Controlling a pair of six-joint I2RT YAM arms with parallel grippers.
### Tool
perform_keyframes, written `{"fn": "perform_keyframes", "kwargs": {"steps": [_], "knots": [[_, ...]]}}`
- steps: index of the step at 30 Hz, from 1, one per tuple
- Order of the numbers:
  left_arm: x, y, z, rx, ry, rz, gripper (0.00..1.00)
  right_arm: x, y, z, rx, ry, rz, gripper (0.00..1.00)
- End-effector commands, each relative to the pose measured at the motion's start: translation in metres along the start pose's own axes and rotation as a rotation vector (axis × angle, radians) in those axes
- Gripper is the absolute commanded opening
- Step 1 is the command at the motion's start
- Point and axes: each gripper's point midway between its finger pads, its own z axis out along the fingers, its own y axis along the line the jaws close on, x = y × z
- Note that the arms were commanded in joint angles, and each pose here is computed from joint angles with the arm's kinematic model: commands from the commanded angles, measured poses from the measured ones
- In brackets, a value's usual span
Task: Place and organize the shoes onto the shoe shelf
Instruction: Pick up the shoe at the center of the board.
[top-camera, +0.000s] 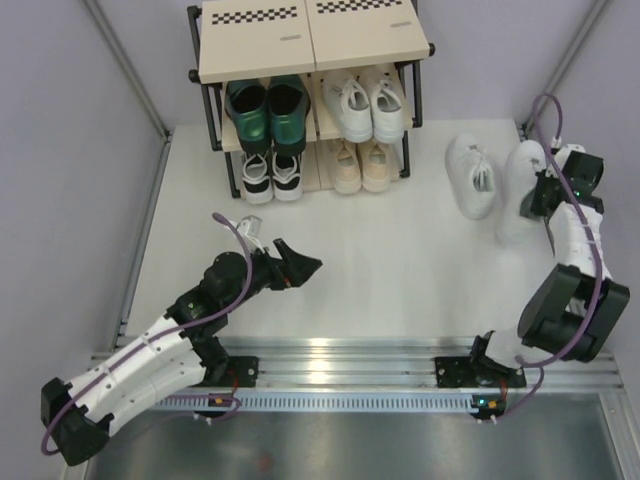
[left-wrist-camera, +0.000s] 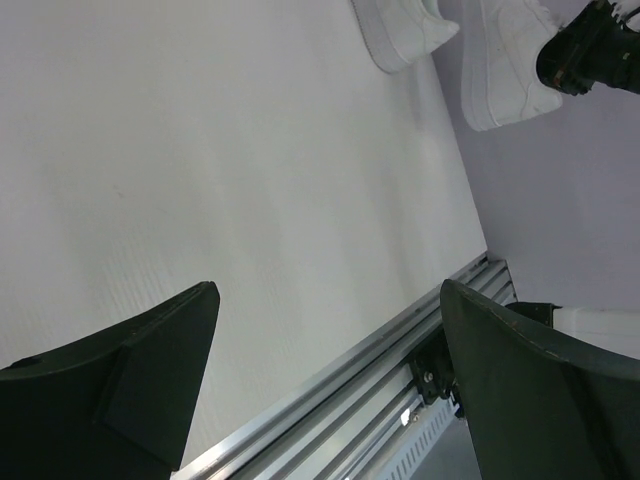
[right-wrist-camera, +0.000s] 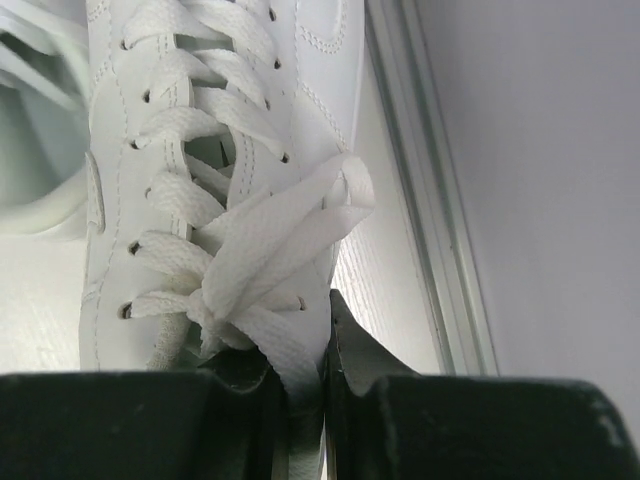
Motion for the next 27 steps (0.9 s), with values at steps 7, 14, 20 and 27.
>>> {"fn": "perform_keyframes", "kwargs": {"steps": [7, 14, 20, 27], "knots": [[-0.024, -0.054, -0.004, 0.199, -0.039, 0.025, 0.97, -0.065, 0.038, -0.151, -0.184, -0.408, -0.082, 0.00], [-0.038, -0.076, 0.000, 0.246, -0.049, 0.051, 0.98, -0.043, 0.128, -0.213, -0.506, -0.435, -0.180, 0.00], [-0.046, -0.100, 0.017, 0.309, -0.053, 0.034, 0.98, -0.030, 0.203, -0.245, -0.784, -0.472, -0.268, 0.00], [-0.054, -0.122, 0.047, 0.340, -0.108, 0.001, 0.98, -0.024, 0.254, -0.261, -0.943, -0.474, -0.396, 0.00]]}}
